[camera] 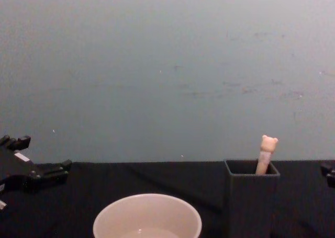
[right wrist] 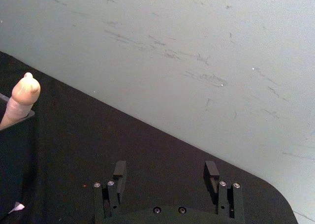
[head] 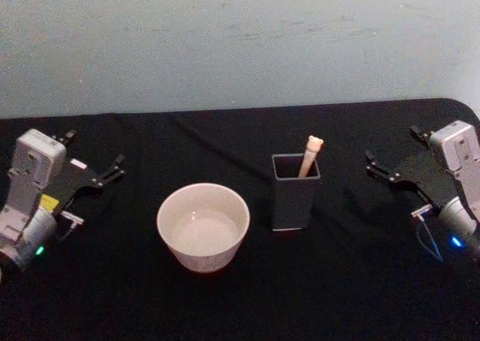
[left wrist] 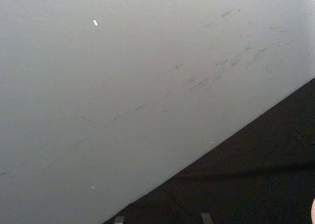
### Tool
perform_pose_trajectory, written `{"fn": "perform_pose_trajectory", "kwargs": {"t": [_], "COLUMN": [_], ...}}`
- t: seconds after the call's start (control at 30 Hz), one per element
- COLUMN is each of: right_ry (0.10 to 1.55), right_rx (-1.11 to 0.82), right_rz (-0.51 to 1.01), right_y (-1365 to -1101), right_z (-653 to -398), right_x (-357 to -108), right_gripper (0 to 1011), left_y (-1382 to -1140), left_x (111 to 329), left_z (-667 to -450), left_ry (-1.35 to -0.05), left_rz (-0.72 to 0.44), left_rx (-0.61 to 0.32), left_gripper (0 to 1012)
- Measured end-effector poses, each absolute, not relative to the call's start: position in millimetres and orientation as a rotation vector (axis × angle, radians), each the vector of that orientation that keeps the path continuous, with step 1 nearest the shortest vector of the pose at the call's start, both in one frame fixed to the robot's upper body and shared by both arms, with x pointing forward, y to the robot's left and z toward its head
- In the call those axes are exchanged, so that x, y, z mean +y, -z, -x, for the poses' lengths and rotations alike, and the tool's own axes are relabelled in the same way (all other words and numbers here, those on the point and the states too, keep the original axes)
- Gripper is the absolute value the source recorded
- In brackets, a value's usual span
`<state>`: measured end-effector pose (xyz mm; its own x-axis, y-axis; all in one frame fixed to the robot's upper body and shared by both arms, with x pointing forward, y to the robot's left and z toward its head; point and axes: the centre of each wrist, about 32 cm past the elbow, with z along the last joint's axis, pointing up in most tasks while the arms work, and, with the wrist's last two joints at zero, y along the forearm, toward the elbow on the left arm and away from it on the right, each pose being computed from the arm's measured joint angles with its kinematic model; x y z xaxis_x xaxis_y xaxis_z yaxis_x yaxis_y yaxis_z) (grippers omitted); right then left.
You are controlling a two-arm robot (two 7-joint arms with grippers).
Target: Pick up the stirring spoon with one hand, stir inside the cup, then place it back in its original position.
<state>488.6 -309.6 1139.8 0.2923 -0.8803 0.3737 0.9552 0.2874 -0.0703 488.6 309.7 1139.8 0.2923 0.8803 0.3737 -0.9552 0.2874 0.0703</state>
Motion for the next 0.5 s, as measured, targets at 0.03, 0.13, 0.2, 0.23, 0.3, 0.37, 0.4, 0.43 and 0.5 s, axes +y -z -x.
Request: {"fn": "perform_pose_trajectory", "kwargs": {"t": [0.03,0.13,0.2,0.23,0.3,0.37,0.4,0.43,0.5], "right_ry": [1.248,1.248,1.248,1.248,1.248,1.248,1.248,1.248,1.248], "right_rx": [-0.285,-0.285,-0.285,-0.285,-0.285,-0.285,-0.285,-0.285,-0.285], "right_rz": [0.305,0.304,0.305,0.305,0.304,0.305,0.305,0.304,0.305], "right_y": [-1139.7,-1139.8,-1139.7,-1139.7,-1139.8,-1139.7,-1139.7,-1139.7,-1139.7], "right_z": [-488.6,-488.6,-488.6,-488.6,-488.6,-488.6,-488.6,-488.6,-488.6], "right_x": [-309.6,-309.6,-309.6,-309.6,-309.6,-309.6,-309.7,-309.6,-309.7], "right_gripper": [1000,1000,1000,1000,1000,1000,1000,1000,1000], "left_y": [-1139.8,-1139.8,-1139.8,-1139.7,-1139.8,-1139.8,-1139.8,-1139.8,-1139.8], "left_x": [309.7,309.7,309.7,309.6,309.7,309.7,309.7,309.7,309.7], "left_z": [-488.6,-488.6,-488.6,-488.6,-488.6,-488.6,-488.6,-488.6,-488.6], "left_ry": [-1.248,-1.248,-1.248,-1.248,-1.248,-1.248,-1.248,-1.248,-1.248], "left_rz": [-0.305,-0.304,-0.304,-0.305,-0.304,-0.304,-0.305,-0.305,-0.304], "left_rx": [-0.285,-0.285,-0.285,-0.285,-0.285,-0.285,-0.285,-0.285,-0.285], "left_gripper": [1001,1001,1001,1001,1001,1001,1001,1001,1001]}}
